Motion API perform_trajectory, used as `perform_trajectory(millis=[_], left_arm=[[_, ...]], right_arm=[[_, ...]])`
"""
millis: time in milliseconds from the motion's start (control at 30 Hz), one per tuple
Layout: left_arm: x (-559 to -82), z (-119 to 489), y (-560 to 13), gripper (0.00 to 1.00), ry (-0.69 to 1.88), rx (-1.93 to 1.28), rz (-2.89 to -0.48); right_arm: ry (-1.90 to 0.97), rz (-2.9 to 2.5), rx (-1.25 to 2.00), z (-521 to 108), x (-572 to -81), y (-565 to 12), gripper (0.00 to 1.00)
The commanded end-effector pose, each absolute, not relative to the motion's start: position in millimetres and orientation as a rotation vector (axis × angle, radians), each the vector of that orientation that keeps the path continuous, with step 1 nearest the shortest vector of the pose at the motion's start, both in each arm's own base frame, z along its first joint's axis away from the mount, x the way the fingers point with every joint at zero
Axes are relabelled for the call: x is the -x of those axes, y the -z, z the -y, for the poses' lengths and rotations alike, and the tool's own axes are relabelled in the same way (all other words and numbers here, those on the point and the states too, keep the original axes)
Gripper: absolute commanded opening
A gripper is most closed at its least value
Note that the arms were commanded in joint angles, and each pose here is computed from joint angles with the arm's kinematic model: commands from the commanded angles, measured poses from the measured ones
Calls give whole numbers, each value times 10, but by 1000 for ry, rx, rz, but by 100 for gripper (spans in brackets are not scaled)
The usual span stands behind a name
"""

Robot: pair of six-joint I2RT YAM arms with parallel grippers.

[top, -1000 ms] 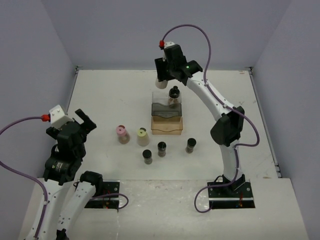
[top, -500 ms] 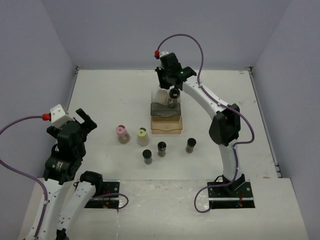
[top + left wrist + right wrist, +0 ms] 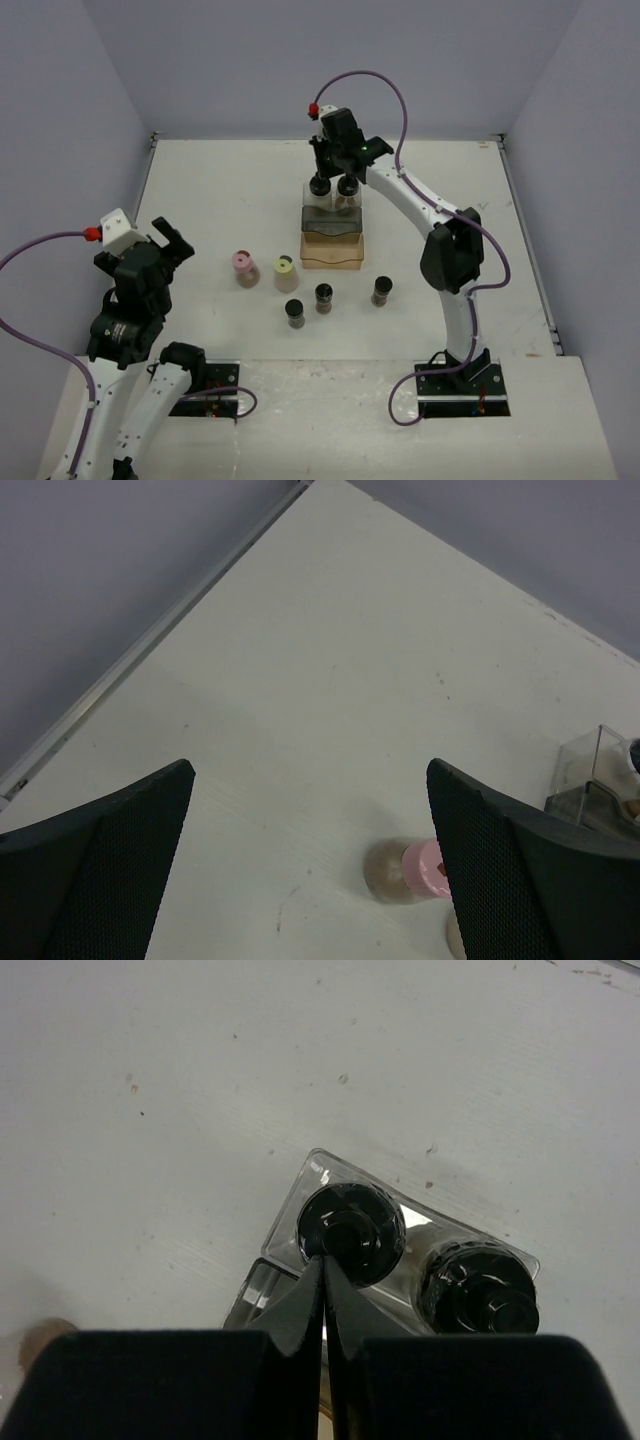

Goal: Organize the condiment bottles

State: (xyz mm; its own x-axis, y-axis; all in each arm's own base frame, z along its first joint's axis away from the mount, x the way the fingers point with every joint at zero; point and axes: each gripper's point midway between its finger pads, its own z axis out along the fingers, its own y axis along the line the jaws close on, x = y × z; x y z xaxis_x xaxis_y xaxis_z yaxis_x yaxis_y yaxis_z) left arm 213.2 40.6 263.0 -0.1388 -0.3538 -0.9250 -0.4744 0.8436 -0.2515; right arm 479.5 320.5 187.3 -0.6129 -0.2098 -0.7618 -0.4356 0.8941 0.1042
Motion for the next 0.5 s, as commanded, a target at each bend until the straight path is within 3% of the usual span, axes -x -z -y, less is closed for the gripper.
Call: perform_trajectory(millis=[0, 33, 100, 167, 233, 267, 333, 467], left_arm=[[-2176, -411, -2688, 100, -118, 627, -1725], [-2174, -412, -2685, 100, -119, 626, -1726], [-2176, -405, -2689, 100, -114, 624, -1725], [-2185, -398, -2689, 100, -111, 622, -1726], [-2205, -386, -2671, 100, -111, 613, -1733], [-2230, -348, -2654, 100, -96, 596, -1746], [-2297, -297, -2606, 100, -91, 564, -1775], [-2450, -99, -2440, 100, -42, 463, -1871]], right_arm=[[-444, -2114, 448, -3243, -4691, -2547, 0], [-445, -2107, 452, -3231, -4661, -2604, 1], [-457, -2079, 459, -3187, -4508, -2800, 15], [-484, -2064, 447, -3123, -4252, -2979, 60], [-509, -2074, 443, -3091, -4047, -3026, 85], [-522, -2106, 458, -3075, -3814, -2981, 92], [-495, -2149, 471, -3034, -3582, -2879, 99], [-348, -2255, 501, -2837, -3025, -2378, 99]])
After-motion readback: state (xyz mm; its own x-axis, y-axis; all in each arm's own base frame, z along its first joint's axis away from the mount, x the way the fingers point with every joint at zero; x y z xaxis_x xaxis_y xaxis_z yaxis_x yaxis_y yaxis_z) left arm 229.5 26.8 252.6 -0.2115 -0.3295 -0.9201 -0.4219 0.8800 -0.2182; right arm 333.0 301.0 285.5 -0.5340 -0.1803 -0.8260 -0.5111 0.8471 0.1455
